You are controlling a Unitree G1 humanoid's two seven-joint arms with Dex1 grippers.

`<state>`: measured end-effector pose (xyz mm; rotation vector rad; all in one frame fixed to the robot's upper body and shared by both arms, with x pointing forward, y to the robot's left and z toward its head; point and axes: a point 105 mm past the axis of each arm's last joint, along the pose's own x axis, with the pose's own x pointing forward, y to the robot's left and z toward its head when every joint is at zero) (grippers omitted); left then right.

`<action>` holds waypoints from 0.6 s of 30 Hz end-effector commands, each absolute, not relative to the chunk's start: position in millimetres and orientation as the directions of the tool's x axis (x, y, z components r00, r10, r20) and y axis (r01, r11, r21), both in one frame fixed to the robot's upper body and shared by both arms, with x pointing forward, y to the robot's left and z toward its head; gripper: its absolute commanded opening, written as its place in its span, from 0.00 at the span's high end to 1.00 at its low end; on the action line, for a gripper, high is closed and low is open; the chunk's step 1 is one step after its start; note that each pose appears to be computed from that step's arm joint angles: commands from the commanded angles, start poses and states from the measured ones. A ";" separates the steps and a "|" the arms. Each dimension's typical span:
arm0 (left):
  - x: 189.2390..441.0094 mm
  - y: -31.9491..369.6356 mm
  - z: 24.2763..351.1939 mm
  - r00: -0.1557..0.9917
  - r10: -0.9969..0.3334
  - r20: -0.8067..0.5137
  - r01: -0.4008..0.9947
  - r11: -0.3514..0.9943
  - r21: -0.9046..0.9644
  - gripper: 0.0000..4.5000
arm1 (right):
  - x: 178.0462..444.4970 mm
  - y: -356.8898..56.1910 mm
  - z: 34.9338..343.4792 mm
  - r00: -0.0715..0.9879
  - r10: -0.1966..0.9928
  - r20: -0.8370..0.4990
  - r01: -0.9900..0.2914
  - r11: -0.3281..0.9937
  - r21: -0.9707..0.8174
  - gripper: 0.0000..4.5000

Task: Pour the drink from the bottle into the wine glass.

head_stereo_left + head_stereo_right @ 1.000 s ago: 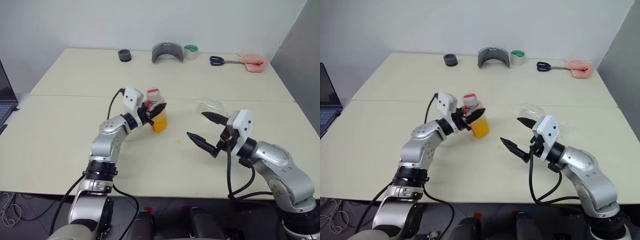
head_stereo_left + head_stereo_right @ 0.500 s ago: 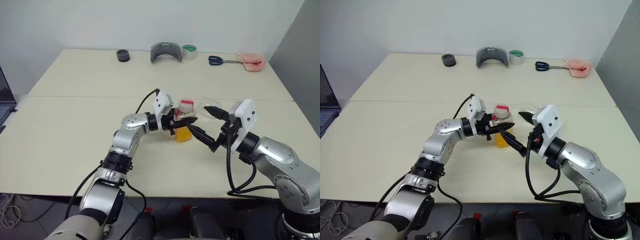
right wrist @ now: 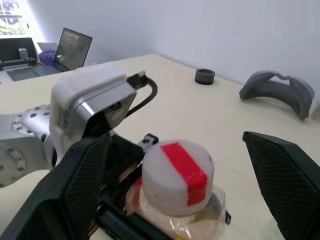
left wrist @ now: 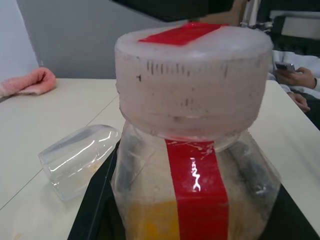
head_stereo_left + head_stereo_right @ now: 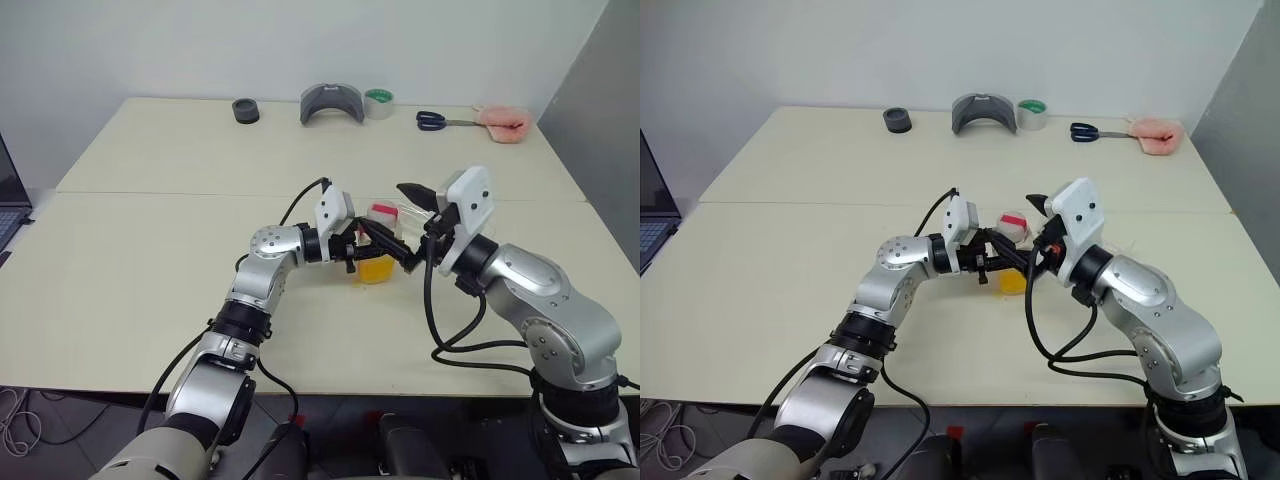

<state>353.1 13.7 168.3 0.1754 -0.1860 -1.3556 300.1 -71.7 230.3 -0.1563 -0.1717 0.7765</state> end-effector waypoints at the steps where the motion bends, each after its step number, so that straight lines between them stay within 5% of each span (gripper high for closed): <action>1: 350.0 9.8 184.3 0.181 -0.982 0.064 0.937 0.191 0.292 0.60 | 298.0 -70.4 241.1 0.693 0.710 0.128 -0.675 0.700 -0.233 0.00; 10: 349.8 10.7 183.2 0.189 -0.980 0.062 0.937 0.199 0.288 0.60 | 300.0 -67.7 236.6 0.695 0.712 0.104 -0.675 0.695 -0.246 0.00; 13: 349.1 10.1 183.0 0.185 -0.981 0.062 0.939 0.195 0.284 0.60 | 303.0 -68.9 233.8 0.707 0.700 0.097 -0.665 0.705 -0.246 0.13; 18: 348.3 9.5 182.5 0.181 -0.982 0.061 0.940 0.191 0.283 0.60 | 302.3 -67.4 230.4 0.700 0.709 0.089 -0.675 0.697 -0.243 0.52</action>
